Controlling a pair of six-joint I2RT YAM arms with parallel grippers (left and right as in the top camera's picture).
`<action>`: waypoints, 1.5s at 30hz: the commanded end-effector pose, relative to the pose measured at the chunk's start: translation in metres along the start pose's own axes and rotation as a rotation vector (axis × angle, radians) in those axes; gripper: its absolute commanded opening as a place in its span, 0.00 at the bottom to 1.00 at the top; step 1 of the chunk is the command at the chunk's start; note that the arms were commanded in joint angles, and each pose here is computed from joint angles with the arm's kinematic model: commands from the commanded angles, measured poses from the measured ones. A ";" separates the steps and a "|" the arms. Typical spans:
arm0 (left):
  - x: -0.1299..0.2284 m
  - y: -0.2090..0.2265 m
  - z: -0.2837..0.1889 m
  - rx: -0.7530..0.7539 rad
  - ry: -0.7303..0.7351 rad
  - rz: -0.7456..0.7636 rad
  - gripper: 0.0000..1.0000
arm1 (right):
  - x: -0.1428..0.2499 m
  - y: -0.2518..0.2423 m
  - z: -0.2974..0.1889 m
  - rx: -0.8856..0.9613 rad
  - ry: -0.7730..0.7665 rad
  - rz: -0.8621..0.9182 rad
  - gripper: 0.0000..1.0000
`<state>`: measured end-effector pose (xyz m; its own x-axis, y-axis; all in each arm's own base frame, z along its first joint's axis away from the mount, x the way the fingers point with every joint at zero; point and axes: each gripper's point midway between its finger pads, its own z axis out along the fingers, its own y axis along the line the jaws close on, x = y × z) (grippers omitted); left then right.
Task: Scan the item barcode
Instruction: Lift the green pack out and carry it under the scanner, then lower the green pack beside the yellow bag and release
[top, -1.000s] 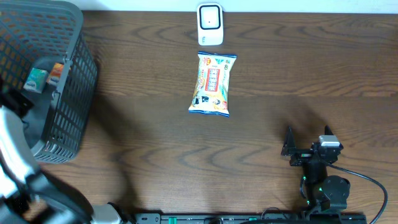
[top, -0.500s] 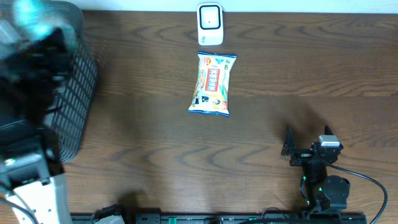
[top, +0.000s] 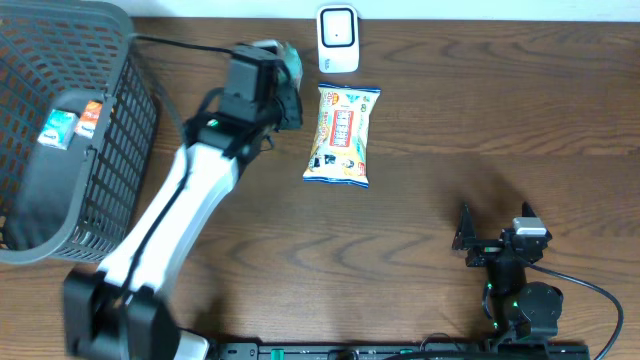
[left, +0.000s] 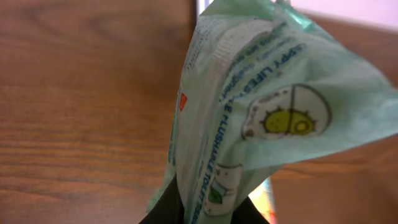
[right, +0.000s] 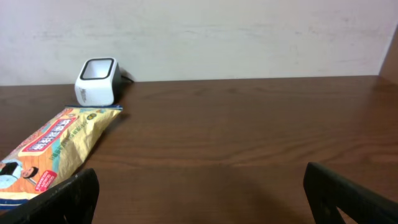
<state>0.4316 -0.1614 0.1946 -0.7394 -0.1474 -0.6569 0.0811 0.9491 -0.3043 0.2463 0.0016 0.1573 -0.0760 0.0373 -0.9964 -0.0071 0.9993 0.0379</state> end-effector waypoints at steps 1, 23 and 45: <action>0.010 0.022 0.042 -0.101 0.023 0.028 0.08 | 0.001 -0.001 0.000 0.006 -0.001 0.007 0.99; 0.048 0.026 0.091 -0.103 0.128 -0.093 0.53 | 0.001 -0.001 0.000 0.006 -0.001 0.007 0.99; -0.139 0.227 -0.287 -0.595 -0.717 -0.154 0.80 | 0.001 -0.001 0.000 0.006 -0.001 0.007 0.99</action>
<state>0.3743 0.1070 0.4016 -0.1085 -0.2629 -0.9587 -0.4256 0.8838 -0.1942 0.2463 0.0016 0.1575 -0.0752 0.0376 -0.9965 -0.0071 0.9992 0.0383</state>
